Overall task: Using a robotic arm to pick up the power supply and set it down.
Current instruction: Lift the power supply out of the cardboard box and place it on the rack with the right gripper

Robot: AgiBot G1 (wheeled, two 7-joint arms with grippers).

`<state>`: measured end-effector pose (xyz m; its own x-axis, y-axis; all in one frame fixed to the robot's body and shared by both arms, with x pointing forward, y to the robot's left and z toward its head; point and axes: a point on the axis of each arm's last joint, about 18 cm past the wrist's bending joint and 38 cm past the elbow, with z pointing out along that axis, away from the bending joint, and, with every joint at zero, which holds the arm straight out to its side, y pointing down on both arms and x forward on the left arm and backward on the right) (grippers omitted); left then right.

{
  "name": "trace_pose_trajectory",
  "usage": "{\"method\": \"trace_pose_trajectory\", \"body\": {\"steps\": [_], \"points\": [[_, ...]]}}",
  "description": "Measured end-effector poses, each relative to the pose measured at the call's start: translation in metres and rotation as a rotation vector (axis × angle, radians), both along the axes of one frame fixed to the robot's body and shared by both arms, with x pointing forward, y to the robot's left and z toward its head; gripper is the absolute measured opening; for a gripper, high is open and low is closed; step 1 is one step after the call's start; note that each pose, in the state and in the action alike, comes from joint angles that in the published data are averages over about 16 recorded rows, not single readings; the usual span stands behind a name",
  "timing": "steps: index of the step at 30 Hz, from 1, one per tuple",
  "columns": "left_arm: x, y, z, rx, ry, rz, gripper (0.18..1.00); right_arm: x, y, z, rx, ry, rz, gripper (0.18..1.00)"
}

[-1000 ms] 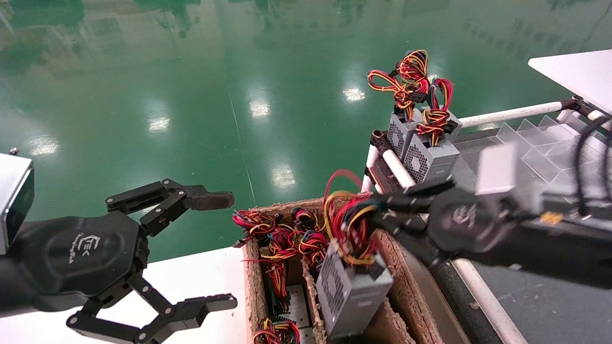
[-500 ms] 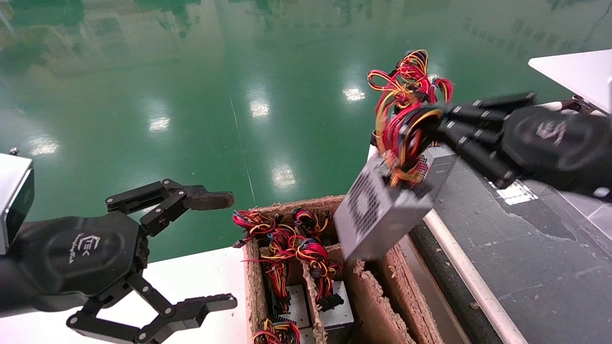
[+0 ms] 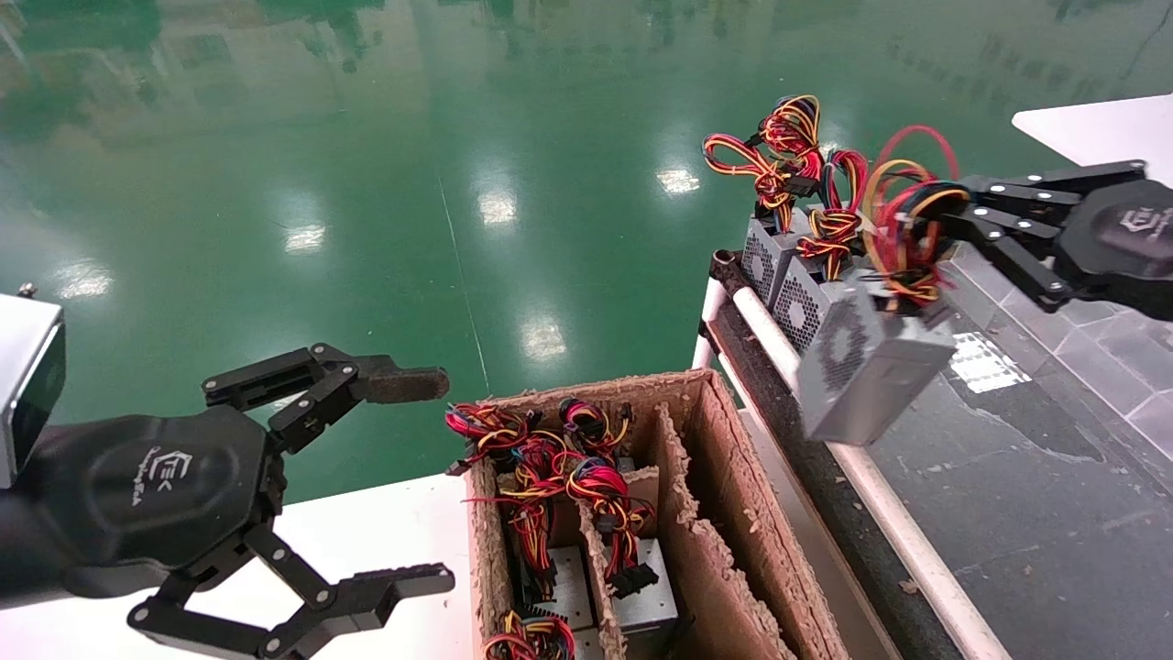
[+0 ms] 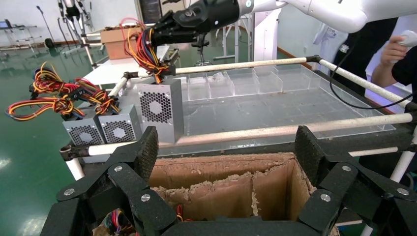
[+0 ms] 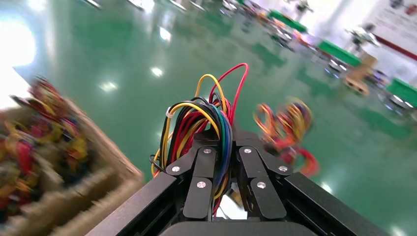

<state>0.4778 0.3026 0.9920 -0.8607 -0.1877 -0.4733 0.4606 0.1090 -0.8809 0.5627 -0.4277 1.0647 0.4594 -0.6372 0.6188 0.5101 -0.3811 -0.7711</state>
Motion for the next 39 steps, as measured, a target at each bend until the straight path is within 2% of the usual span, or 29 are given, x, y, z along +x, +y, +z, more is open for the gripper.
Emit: {"method": "trace_pose_trajectory", "body": {"steps": [9, 17, 25, 39], "points": [[0.000, 0.000, 0.000, 0.000, 0.000, 0.000, 1.001, 0.023, -0.038, -0.003, 0.007, 0.002, -0.143, 0.224], [0.000, 0.000, 0.000, 0.000, 0.000, 0.000, 1.001, 0.045, -0.052, -0.009, 0.001, 0.019, -0.219, 0.224], [0.000, 0.000, 0.000, 0.000, 0.000, 0.000, 1.001, 0.067, -0.048, -0.013, -0.008, 0.040, -0.248, 0.224], [0.000, 0.000, 0.000, 0.000, 0.000, 0.000, 1.001, 0.096, -0.022, -0.008, -0.041, 0.043, -0.242, 0.224]]}}
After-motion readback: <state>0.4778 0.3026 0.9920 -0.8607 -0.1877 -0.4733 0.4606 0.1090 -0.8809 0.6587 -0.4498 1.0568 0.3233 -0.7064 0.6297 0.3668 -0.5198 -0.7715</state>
